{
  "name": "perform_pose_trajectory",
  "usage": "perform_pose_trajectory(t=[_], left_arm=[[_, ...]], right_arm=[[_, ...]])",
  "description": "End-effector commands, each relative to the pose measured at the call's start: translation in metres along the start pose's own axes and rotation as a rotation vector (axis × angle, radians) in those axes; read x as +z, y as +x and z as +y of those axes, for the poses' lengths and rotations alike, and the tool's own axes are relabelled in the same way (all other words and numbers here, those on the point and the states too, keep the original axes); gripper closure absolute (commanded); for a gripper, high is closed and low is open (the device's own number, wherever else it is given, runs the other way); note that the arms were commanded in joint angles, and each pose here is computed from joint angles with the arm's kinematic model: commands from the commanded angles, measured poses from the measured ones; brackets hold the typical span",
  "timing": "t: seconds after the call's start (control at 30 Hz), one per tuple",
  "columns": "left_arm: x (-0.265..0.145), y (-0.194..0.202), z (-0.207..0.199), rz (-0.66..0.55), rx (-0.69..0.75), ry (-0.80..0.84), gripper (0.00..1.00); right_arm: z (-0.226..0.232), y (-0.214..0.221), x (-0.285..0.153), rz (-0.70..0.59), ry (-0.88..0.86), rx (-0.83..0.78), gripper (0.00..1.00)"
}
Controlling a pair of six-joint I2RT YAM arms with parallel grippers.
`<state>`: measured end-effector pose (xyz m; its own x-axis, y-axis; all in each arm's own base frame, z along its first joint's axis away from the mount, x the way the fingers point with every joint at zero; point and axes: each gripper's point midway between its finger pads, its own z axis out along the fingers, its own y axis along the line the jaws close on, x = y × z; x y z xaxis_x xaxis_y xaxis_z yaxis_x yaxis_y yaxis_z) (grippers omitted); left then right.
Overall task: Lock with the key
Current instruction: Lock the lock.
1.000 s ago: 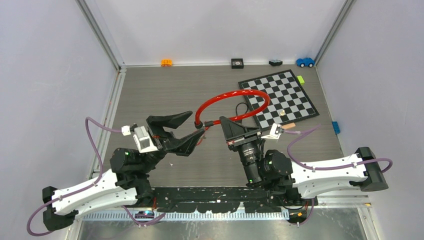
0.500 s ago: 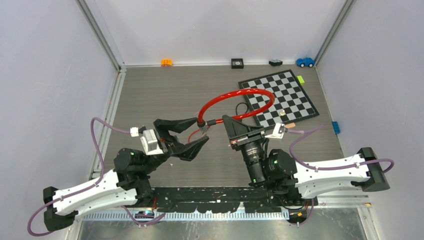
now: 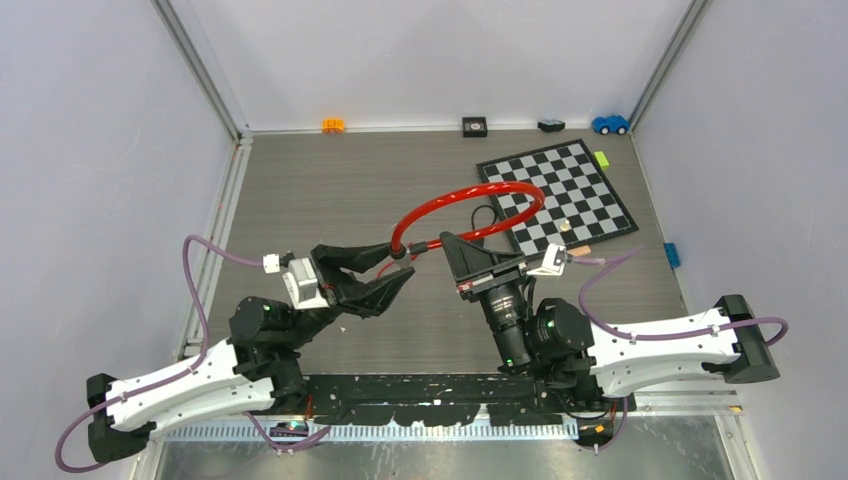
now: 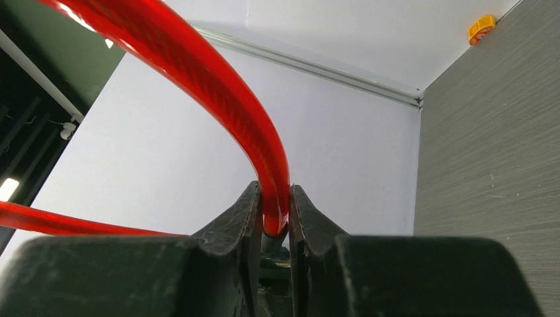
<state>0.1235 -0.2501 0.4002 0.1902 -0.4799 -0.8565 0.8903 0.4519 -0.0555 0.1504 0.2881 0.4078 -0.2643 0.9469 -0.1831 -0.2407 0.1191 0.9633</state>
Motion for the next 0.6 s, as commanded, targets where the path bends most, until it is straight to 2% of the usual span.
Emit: perform_pose_trajectory(t=[0.0,0.23,0.47,0.57], left_arm=[[0.001,-0.004,0.003,-0.012,0.012,-0.018,0.52],[0.002,-0.004,0.002,-0.006,0.025,-0.007,0.8],[0.005,-0.004,0.001,-0.008,0.033,-0.003,0.91],[0.007,-0.004,0.001,-0.011,0.032,-0.001,0.92]], right_arm=[[0.024,-0.01,0.0,0.0,-0.042,0.103,0.99],[0.025,-0.004,0.0,0.022,-0.051,0.089,0.99],[0.027,0.011,0.0,0.072,-0.058,0.067,0.99],[0.026,0.023,-0.001,0.103,-0.059,0.062,0.99]])
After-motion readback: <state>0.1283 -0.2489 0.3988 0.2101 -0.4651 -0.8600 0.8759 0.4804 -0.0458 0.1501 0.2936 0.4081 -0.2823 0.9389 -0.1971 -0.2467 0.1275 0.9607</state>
